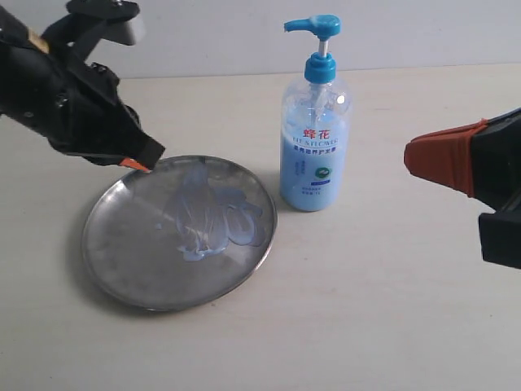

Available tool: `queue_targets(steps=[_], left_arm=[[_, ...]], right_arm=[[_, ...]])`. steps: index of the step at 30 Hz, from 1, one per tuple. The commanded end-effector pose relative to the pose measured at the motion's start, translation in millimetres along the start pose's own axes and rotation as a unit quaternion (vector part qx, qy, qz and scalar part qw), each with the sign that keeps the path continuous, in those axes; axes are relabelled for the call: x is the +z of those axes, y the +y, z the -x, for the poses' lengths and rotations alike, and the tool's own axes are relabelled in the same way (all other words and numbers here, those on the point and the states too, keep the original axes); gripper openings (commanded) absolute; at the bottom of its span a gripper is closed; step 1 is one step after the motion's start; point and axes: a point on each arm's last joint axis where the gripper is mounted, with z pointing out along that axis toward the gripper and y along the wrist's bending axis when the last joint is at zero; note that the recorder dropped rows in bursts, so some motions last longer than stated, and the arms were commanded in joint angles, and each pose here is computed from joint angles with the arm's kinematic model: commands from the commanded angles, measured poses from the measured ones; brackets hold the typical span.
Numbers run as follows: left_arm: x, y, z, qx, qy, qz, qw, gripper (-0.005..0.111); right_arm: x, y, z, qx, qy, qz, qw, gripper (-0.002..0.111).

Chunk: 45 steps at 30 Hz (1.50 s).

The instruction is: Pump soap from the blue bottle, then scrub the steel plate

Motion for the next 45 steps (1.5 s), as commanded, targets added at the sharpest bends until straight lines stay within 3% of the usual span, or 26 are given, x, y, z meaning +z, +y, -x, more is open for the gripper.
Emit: queue_targets(steps=[1,13,25,39,45], left_arm=[[-26,-3.2,-19,-0.008,-0.047,0.012,0.999,0.000],[-91,-24.8,-69,0.008,-0.170,0.029,0.985,0.000],[-131,-42.4,-137,0.040,-0.298,0.053,0.952,0.000],[-154,-54.6,-202,0.072,-0.440,0.088,0.891,0.000],[-154,-53.7,-221,0.056,-0.483,0.100,0.868,0.000]], right_arm=[[0,-3,-2,-0.002,0.005,-0.017,1.000,0.000],[-1,-4,-3,-0.012,0.011,-0.022,1.000,0.000],[-1,-5,-3,-0.007,0.012,-0.024,1.000,0.000],[-3,-5,-3,-0.013,0.009,-0.029,0.999,0.000],[-30,-8,-4,-0.030,-0.041,-0.073,0.996,0.000]])
